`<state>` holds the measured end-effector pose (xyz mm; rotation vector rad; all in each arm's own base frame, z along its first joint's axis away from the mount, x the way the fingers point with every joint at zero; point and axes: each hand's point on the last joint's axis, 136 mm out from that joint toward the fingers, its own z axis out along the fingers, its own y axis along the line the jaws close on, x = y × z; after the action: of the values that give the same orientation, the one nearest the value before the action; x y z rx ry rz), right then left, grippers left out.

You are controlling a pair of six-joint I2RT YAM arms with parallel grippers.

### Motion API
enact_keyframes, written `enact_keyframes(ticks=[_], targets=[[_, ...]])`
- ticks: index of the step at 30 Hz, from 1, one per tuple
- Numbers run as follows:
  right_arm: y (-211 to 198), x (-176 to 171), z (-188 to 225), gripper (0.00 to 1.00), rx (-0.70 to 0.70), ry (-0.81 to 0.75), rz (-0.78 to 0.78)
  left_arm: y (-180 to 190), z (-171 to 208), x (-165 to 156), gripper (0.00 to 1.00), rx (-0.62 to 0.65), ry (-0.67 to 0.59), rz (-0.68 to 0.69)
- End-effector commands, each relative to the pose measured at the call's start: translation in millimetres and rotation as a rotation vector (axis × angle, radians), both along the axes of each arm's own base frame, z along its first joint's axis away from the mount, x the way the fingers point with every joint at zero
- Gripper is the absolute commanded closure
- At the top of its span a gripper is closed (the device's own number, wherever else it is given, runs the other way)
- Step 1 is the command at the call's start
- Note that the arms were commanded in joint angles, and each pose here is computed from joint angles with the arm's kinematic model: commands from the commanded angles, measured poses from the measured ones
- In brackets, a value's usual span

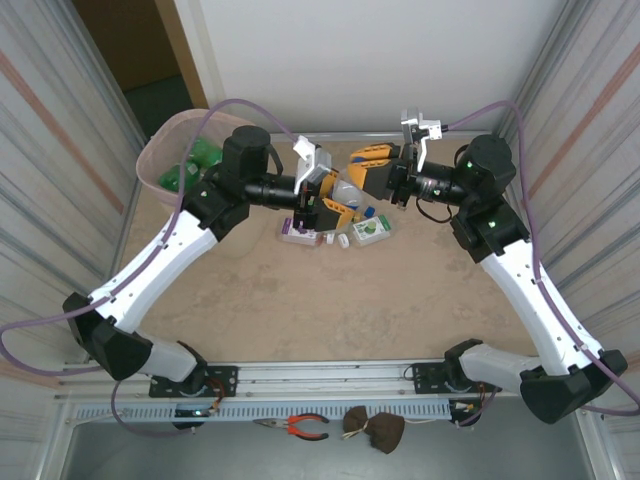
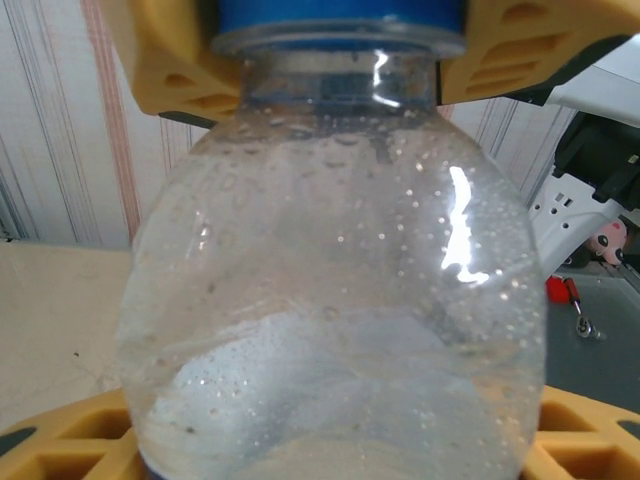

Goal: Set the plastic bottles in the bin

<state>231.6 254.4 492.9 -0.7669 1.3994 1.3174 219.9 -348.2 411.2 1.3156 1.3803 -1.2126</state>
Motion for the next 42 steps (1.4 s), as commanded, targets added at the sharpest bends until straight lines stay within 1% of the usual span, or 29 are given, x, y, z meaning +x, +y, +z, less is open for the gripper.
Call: enact_keyframes(ticks=[1, 3, 5, 7, 9, 11, 12, 14, 16, 19, 21, 24, 26, 27, 29, 34, 37, 39, 41, 42], targets=[[-1, -14, 15, 0.70, 0.025, -0.034, 0.026, 5, 22, -17, 0.46, -0.049, -0.061, -0.056], [-2, -13, 14, 0.69, 0.025, -0.030, 0.020, 6, 22, -16, 0.48, -0.047, -0.066, -0.043], [-2, -12, 14, 0.63, 0.023, -0.026, 0.012, 6, 23, -15, 0.50, -0.044, -0.068, -0.031], [-3, -10, 11, 0.54, 0.010, -0.015, -0.007, 7, 24, -13, 0.51, -0.040, -0.072, -0.014], [-4, -8, 7, 0.39, -0.007, -0.007, -0.033, 8, 26, -10, 0.53, -0.035, -0.080, 0.008], [-6, -8, 4, 0.27, -0.018, -0.001, -0.056, 10, 27, -6, 0.55, -0.029, -0.086, 0.037], [-8, -8, 3, 0.23, -0.025, 0.002, -0.069, 13, 27, -3, 0.55, -0.025, -0.089, 0.058], [-11, -8, 1, 0.19, -0.038, 0.003, -0.096, 19, 29, 8, 0.56, -0.017, -0.089, 0.122], [-15, -8, -1, 0.17, -0.049, -0.001, -0.128, 28, 31, 23, 0.57, -0.012, -0.073, 0.205], [-23, -6, -3, 0.16, -0.070, -0.007, -0.185, 51, 32, 56, 0.59, -0.005, -0.022, 0.378], [-26, -3, -5, 0.16, -0.084, -0.006, -0.216, 70, 31, 81, 0.59, 0.001, 0.034, 0.517], [-28, 0, -8, 0.16, -0.099, 0.001, -0.239, 108, 24, 115, 0.62, 0.002, 0.160, 0.721], [-29, 2, -10, 0.16, -0.104, 0.005, -0.247, 137, 15, 134, 0.66, 0.002, 0.266, 0.845], [-29, 3, -11, 0.16, -0.106, 0.008, -0.249, 148, 12, 140, 0.68, 0.003, 0.296, 0.890], [-29, 4, -11, 0.16, -0.107, 0.009, -0.251, 169, 4, 151, 0.70, 0.028, 0.337, 0.983], [-30, 6, -14, 0.16, -0.119, 0.015, -0.263, 203, -9, 165, 0.66, 0.090, 0.374, 1.157], [-31, 8, -16, 0.16, -0.126, 0.018, -0.273, 228, -18, 173, 0.69, 0.090, 0.419, 1.326], [-32, 7, -17, 0.16, -0.128, 0.019, -0.274, 241, -25, 177, 0.69, 0.101, 0.451, 1.419], [-32, 8, -18, 0.16, -0.130, 0.022, -0.278, 255, -33, 178, 0.73, 0.136, 0.472, 1.507], [-32, 8, -17, 0.16, -0.130, 0.021, -0.278, 265, -37, 178, 0.73, 0.163, 0.492, 1.568]])
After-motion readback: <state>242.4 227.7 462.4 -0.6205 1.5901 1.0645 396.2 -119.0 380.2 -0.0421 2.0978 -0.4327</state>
